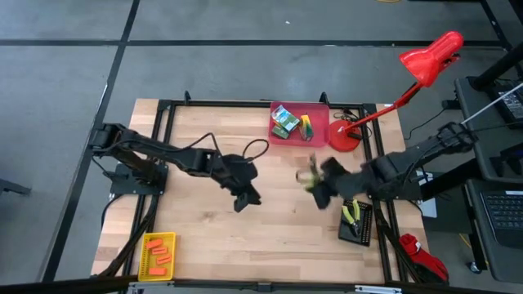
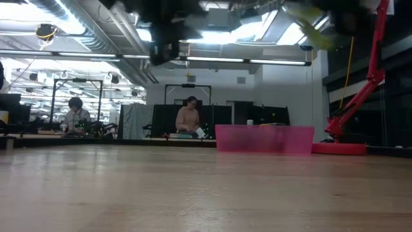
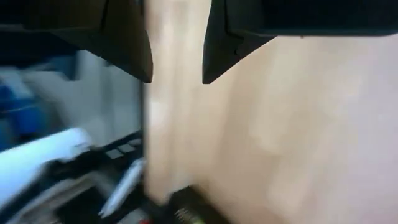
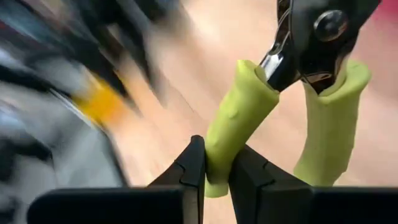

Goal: Pick & Place School Supplies
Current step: Put the light green hole puncher into the black bin

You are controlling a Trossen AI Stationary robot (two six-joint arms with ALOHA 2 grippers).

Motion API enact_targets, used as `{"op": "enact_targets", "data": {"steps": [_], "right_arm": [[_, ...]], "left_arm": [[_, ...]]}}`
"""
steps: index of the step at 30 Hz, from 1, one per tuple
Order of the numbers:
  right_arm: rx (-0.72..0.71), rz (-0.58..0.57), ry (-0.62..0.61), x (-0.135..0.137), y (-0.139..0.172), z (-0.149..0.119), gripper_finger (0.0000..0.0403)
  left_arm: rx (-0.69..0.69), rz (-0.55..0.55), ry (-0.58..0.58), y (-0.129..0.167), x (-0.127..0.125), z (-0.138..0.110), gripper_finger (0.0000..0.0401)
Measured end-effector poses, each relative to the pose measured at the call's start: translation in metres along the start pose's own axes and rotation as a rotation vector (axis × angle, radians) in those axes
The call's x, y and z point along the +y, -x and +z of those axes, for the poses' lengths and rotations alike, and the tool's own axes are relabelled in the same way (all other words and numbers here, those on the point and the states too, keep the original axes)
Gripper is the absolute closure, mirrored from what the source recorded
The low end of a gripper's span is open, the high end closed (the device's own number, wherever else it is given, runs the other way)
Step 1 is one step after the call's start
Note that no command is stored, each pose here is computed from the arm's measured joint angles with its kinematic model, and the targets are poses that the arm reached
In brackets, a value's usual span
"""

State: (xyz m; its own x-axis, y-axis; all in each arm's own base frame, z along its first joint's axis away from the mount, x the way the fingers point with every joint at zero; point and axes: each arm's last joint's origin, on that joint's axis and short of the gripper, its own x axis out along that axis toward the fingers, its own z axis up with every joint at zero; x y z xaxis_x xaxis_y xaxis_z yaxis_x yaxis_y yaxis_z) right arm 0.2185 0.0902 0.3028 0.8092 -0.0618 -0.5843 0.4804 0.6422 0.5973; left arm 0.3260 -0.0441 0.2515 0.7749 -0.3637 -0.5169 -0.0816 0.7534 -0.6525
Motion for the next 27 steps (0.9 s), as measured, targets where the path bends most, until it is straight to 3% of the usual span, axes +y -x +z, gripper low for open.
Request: {"op": "enact_targets", "data": {"steps": [3, 7, 14, 27], "right_arm": [[0.242, -0.151, -0.01, -0.014, 0.004, -0.033, 0.0357], [0.444, -0.275, -0.046, -0.035, 0.005, -0.078, 0.0357], [0.509, -0.318, -0.218, -0.062, 0.01, -0.133, 0.0357], [0.574, -0.345, -0.294, -0.067, 0.044, -0.171, 0.0357]], "left_arm": [[0.003, 0.141, -0.05, 0.009, -0.003, -0.009, 0.0269], [-0.026, 0.209, -0.075, 0.018, -0.006, -0.011, 0.0274], [-0.06, 0.219, -0.063, 0.021, -0.007, -0.009, 0.0282], [-0.053, 0.206, -0.032, 0.02, -0.01, -0.012, 0.0289]]}}
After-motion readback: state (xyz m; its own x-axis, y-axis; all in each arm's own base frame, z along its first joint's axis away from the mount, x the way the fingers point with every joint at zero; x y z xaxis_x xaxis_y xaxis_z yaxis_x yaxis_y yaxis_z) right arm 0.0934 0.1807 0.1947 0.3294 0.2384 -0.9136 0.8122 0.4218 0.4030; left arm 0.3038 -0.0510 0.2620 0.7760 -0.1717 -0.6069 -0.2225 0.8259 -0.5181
